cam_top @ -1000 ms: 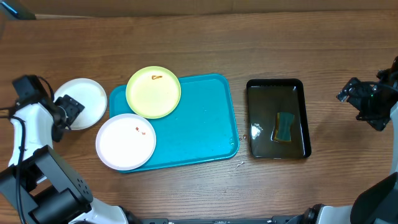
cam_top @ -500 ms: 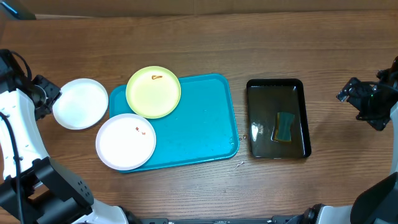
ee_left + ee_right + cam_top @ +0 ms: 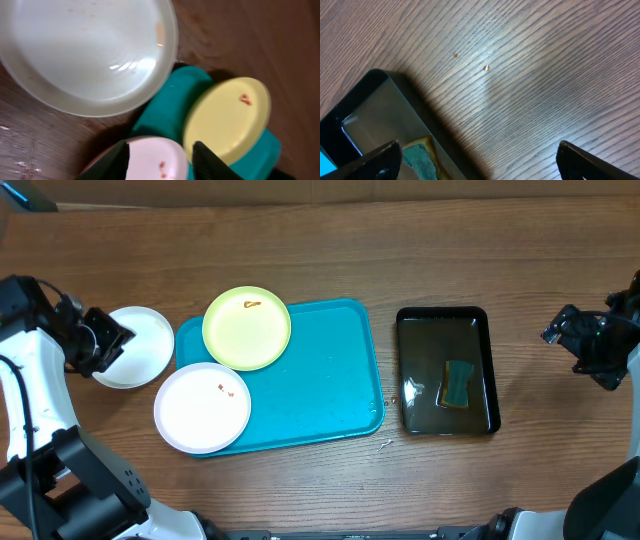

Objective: Clean dirty plates on tray and stack at the side
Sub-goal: 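Lower the white plate onto the table left of the blue tray, then raise the right gripper and swing it over the blue tray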

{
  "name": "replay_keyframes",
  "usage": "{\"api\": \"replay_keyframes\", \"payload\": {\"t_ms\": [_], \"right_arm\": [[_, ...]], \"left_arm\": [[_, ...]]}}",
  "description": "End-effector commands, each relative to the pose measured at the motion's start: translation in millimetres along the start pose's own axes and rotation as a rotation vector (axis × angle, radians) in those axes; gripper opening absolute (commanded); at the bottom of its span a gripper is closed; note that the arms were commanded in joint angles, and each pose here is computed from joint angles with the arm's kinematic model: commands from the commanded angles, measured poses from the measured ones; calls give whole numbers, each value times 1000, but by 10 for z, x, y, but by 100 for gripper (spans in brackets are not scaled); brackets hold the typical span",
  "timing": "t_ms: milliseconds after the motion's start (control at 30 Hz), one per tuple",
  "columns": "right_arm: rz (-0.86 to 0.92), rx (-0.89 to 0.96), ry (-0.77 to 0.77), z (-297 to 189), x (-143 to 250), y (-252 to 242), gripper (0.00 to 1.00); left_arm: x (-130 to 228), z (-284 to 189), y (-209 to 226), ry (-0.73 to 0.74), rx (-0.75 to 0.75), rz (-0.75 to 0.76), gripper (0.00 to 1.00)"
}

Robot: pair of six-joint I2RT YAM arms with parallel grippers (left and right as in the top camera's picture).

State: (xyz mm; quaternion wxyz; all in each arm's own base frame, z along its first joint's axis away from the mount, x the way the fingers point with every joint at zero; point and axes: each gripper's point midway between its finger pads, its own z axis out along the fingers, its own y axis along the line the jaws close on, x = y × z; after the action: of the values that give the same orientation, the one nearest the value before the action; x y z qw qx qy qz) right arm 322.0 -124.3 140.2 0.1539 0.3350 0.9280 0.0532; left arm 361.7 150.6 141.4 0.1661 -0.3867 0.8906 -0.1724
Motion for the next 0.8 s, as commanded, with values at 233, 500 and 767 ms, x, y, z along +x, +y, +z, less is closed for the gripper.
{"api": "replay_keyframes", "payload": {"t_ms": [233, 500, 767], "right_arm": [[1, 1, -30, -65, -79, 11, 100], [-2, -4, -50, -66, -128, 25, 100], [-33, -72, -285, -169, -695, 201, 100]], "left_arm": [[121, -286, -614, 30, 147, 163, 100], [44, -267, -432, -6, 36, 163, 100], [32, -266, -401, -12, 18, 163, 100]]}}
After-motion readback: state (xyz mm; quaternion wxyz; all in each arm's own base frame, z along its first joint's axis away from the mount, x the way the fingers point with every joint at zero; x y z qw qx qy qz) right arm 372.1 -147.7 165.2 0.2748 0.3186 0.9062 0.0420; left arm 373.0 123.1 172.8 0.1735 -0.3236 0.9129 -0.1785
